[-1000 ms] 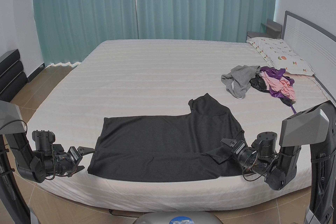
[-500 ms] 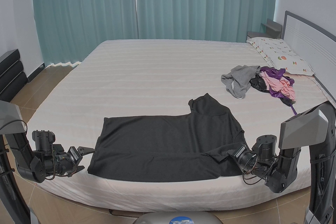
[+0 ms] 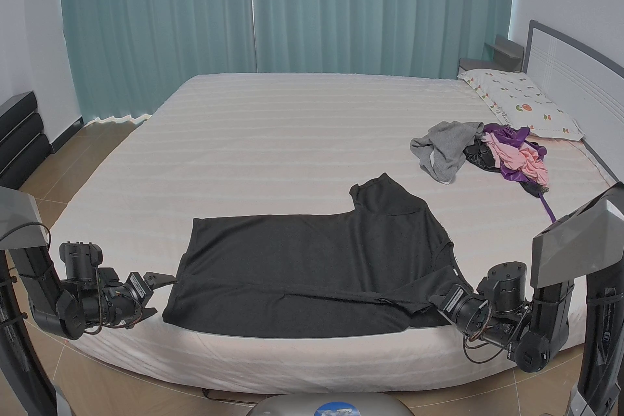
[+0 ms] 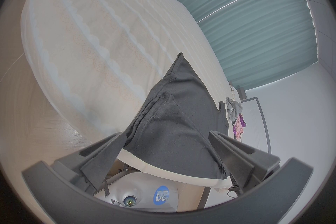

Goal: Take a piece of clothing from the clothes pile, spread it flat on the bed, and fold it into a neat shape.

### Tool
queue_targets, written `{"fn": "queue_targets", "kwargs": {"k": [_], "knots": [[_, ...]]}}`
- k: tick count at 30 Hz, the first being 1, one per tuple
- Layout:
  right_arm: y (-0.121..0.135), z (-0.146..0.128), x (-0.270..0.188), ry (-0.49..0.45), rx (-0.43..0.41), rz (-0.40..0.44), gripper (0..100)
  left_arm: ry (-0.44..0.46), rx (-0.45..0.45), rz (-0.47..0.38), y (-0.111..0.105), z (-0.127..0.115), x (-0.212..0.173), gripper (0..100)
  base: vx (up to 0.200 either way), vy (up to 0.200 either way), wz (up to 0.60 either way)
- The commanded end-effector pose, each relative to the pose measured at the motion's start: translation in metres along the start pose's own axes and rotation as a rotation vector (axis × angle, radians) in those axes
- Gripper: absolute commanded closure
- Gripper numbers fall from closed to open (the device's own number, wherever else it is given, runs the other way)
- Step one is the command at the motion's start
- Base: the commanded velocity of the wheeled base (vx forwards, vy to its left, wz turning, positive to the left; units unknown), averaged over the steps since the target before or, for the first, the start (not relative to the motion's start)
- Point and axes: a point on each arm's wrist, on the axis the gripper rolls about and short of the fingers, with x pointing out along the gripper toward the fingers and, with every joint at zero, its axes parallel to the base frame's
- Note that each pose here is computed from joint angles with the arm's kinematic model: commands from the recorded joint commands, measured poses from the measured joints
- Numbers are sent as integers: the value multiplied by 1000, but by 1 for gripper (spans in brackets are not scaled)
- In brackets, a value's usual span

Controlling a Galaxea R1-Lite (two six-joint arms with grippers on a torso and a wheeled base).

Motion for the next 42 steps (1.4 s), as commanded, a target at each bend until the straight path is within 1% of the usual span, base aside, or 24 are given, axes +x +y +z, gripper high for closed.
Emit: {"fn": "queue_targets", "kwargs": {"k": [1, 8, 9, 13, 15, 18, 21, 22, 23, 24, 29, 33, 38, 42], "knots": [[6, -4, -8, -12, -26, 7, 100, 0, -1, 1, 0, 0, 0, 0, 0, 0, 0], [1, -12, -18, 23, -70, -30, 100, 1, -2, 2, 0, 0, 0, 0, 0, 0, 0], [-1, -13, -20, 30, -79, -38, 0, 0, -1, 1, 0, 0, 0, 0, 0, 0, 0], [-2, -15, -24, 44, -89, -42, 0, 0, -1, 1, 0, 0, 0, 0, 0, 0, 0], [2, -6, -27, 10, -90, -21, 0, 0, -1, 1, 0, 0, 0, 0, 0, 0, 0], [4, 15, -32, -54, -72, 6, 0, 0, -1, 1, 0, 0, 0, 0, 0, 0, 0], [-5, 32, -34, -74, -51, 12, 0, 0, -1, 1, 0, 0, 0, 0, 0, 0, 0], [-10, 38, -34, -72, -45, 14, 0, 0, -1, 1, 0, 0, 0, 0, 0, 0, 0], [-10, 38, -34, -72, -45, 14, 0, 0, -1, 1, 0, 0, 0, 0, 0, 0, 0], [-18, 46, -36, -61, -24, 20, 0, 0, -1, 1, 0, 0, 0, 0, 0, 0, 0], [-30, 57, -29, -14, 14, 58, 0, 0, 1, 1, 0, 0, 0, 0, 0, 0, 0], [-33, 47, -19, 28, 31, 48, 0, 1, 0, 2, 1, 0, 0, 0, 0, 0, 0], [-17, 29, -21, 90, 45, 78, 0, 1, 3, 2, 1, 0, 0, 0, 0, 0, 0], [-9, 20, -24, 113, 52, 92, 0, 4, 4, 5, 1, 0, 1, 0, 0, 0, 0]]}}
